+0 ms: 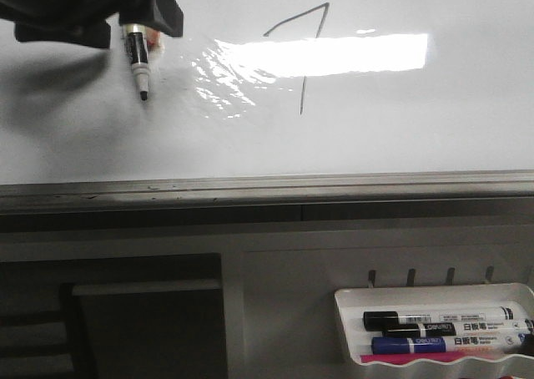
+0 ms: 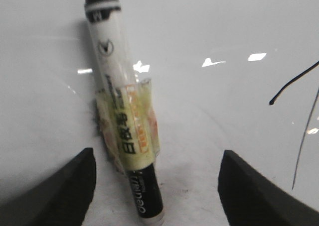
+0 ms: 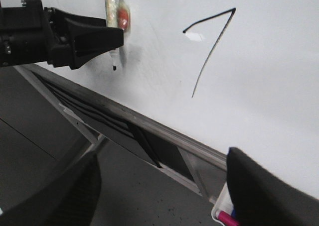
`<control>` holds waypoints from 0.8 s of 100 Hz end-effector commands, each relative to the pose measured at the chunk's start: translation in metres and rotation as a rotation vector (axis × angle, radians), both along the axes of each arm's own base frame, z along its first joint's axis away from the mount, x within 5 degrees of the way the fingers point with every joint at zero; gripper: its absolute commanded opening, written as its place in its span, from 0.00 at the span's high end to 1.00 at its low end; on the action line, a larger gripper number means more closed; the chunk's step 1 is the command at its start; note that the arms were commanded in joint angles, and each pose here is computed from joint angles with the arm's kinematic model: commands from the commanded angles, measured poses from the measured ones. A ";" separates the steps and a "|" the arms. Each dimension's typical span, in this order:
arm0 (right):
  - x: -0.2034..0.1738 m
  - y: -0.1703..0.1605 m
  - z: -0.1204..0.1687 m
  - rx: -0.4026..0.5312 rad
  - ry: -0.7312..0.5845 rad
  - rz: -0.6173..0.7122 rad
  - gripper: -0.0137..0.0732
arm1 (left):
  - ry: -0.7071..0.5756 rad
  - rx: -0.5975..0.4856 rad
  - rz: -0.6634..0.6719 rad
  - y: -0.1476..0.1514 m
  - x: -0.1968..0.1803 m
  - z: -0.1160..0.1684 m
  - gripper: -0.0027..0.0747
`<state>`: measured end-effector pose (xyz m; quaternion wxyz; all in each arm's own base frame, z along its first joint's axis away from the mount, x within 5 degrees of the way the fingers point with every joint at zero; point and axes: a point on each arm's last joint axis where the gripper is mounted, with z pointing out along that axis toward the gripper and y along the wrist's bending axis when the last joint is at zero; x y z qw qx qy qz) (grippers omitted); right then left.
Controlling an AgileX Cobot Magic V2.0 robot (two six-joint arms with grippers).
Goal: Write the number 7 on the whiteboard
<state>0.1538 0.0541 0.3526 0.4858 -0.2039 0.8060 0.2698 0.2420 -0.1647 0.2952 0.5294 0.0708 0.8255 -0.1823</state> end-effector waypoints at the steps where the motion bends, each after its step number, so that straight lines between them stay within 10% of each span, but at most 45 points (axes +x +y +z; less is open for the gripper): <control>1: 0.000 0.000 0.020 0.118 -0.074 -0.047 0.30 | -0.110 -0.018 0.003 0.013 -0.013 0.031 0.34; 19: 0.006 -0.004 0.029 0.223 -0.120 -0.140 0.42 | -0.252 0.037 -0.033 0.038 -0.045 0.054 0.34; 40: 0.003 -0.009 0.038 0.266 -0.186 -0.209 0.93 | -0.413 -0.005 -0.030 0.069 -0.085 0.084 0.41; 64: -0.030 -0.012 0.044 0.177 -0.378 -0.231 0.91 | -0.515 -0.082 -0.047 0.100 -0.128 0.086 0.98; 80: -0.066 -0.015 0.017 0.113 -0.485 -0.277 0.91 | -0.560 -0.058 -0.112 0.111 -0.152 0.063 0.99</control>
